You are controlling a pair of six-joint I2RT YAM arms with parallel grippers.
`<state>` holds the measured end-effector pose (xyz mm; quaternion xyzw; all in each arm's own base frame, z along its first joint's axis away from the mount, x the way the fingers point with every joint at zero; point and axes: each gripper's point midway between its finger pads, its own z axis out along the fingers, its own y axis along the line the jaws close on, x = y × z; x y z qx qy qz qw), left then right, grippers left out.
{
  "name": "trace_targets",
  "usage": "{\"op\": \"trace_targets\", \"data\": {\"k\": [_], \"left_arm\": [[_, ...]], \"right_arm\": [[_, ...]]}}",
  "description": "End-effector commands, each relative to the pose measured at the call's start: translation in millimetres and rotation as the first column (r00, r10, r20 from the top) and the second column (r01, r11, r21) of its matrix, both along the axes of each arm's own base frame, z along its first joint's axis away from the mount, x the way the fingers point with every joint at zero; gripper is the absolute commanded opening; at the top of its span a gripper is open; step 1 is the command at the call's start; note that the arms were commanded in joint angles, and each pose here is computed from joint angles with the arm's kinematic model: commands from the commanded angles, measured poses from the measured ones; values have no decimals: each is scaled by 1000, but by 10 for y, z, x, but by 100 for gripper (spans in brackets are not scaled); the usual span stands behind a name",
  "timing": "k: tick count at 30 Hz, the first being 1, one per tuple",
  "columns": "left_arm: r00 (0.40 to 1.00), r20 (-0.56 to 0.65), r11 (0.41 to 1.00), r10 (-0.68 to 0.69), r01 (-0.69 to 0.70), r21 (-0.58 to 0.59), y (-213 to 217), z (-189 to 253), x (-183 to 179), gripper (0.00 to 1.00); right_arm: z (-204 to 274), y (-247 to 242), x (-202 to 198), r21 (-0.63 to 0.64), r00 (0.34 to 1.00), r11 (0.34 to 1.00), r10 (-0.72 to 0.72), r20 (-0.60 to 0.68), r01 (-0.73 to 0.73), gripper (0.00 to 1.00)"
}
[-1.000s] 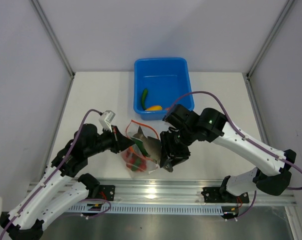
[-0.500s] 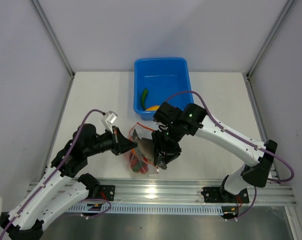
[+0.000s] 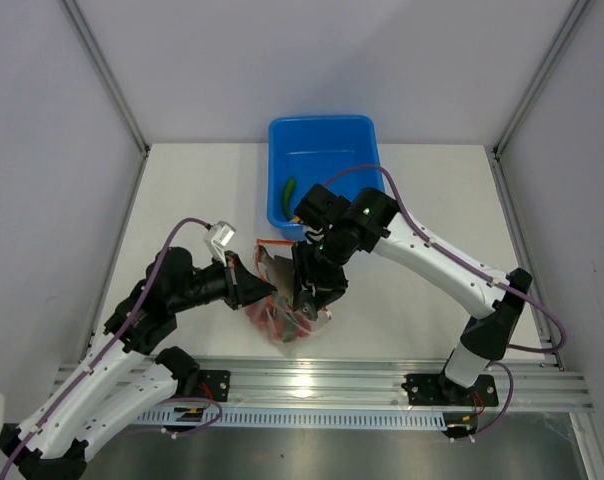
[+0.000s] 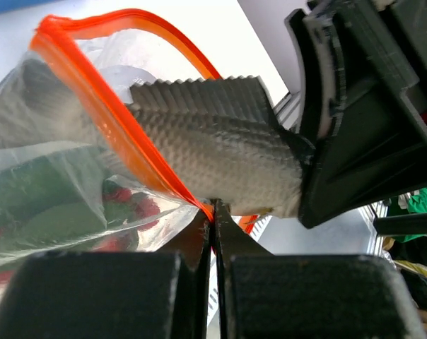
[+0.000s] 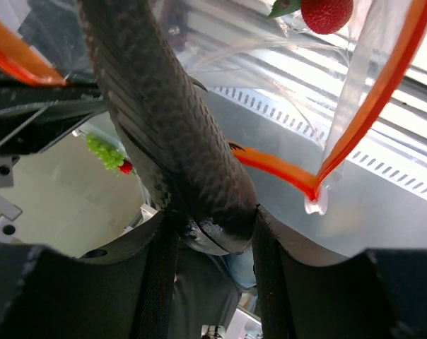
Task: Place the food in the zip-top bag and seal the zipper
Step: Place the fake fish in the zipper food storage bag.
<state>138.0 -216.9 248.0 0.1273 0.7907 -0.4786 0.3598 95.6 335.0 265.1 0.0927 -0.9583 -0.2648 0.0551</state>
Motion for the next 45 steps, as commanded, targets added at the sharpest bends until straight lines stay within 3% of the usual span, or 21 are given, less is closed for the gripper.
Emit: {"op": "trace_targets", "data": {"k": [1,7,12,22,35,40,43,45], "left_arm": [[997,38,995,-64,67,-69,-86,206,-78,0],[996,40,994,-73,76,-72,-83,229,-101,1],[997,27,995,-79,80,-56,-90,173,-97,0],[993,35,992,-110,111,-50,-115,241,-116,1],[981,41,978,-188,191,-82,-174,345,-230,0],[985,56,985,-160,164,-59,-133,359,-196,1],[986,57,986,-158,160,-36,-119,313,-183,1],[987,59,988,-150,152,-20,-106,285,-165,1]], "right_arm": [[-103,-192,-46,-122,1000,992,17,-25,-20,5],[-336,-254,213,-193,978,970,174,115,-150,4],[-188,-181,407,-156,900,936,346,264,-314,0],[69,-191,506,-114,858,934,357,370,-339,1],[-117,161,637,-100,764,934,339,549,-343,1],[-244,-33,637,-223,751,916,401,524,-334,0],[-383,-195,514,-325,759,866,493,425,-380,1],[-457,-298,485,-427,730,821,549,407,-379,1]]}}
